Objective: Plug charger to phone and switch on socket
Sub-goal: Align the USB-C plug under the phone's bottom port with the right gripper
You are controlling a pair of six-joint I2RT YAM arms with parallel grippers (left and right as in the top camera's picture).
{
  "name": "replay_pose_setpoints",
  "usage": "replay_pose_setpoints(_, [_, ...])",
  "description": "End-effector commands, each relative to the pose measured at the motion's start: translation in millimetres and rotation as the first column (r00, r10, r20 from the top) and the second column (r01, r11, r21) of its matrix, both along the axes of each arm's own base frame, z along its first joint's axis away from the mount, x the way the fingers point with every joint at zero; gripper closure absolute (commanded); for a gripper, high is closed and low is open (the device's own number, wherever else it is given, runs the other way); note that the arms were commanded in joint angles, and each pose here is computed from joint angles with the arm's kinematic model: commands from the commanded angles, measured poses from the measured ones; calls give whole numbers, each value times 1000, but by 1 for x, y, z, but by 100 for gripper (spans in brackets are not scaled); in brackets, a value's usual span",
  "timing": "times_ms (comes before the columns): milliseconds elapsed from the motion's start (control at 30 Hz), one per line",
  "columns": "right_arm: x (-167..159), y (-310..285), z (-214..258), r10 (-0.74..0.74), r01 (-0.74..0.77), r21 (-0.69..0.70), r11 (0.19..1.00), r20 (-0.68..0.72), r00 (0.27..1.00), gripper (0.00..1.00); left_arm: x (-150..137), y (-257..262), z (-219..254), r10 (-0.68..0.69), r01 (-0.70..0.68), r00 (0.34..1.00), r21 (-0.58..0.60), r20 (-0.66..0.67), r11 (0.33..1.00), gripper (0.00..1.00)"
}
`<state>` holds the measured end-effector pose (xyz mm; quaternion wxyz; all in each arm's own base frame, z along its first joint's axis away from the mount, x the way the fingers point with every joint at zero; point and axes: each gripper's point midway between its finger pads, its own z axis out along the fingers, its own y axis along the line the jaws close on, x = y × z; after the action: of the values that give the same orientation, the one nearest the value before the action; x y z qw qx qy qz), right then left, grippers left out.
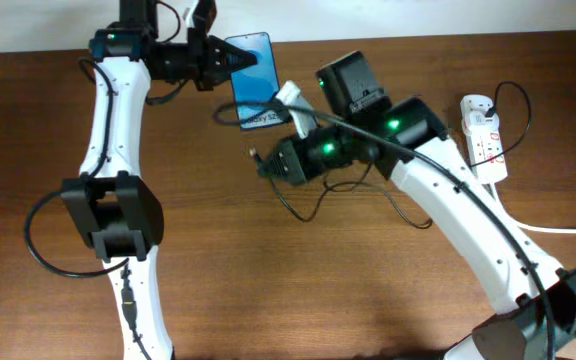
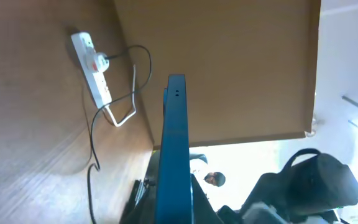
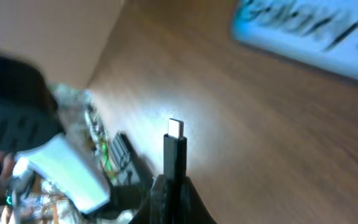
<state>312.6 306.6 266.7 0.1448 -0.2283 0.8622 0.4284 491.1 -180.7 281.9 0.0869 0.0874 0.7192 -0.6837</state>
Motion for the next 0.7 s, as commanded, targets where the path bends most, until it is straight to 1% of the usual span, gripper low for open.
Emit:
replay_pose_setpoints(0, [12, 3, -24, -153, 154, 1, 988, -130, 980, 96, -9, -1, 25, -27, 28, 1000, -53, 7, 998, 100])
replay_pose_setpoints(67, [9, 16, -42, -121, 124, 21, 992, -97, 988, 96, -10, -1, 25, -28, 28, 1000, -53, 7, 998, 100])
replay_pose_setpoints(133, [13, 14, -45, -143, 144, 9, 989, -79, 987, 96, -10, -2, 25, -29, 29, 1000, -53, 7, 998, 100])
replay_pose_setpoints(267, [29, 1, -39, -176, 179, 39, 983, -73, 982, 96, -10, -2, 25, -29, 29, 1000, -53, 7, 998, 100])
replay_pose_setpoints(333, [30, 2, -28, -130, 137, 104, 985, -71, 989, 96, -9, 1, 25, -24, 24, 1000, -53, 2, 998, 100])
replay_pose_setpoints(400, [33, -2, -27, -136, 144, 113, 983, -71, 988, 96, -7, 4, 25, -17, 14, 998, -53, -60, 998, 100])
replay_pose_setpoints(500, [37, -10, -15, -106, 121, 182, 976, -89, 990, 96, -6, 7, 25, -11, 7, 998, -53, -66, 999, 100])
replay_pose_setpoints(667, [39, -15, -12, -105, 122, 196, 973, -96, 990, 96, -4, 10, 23, 3, -6, 998, -40, -62, 999, 100])
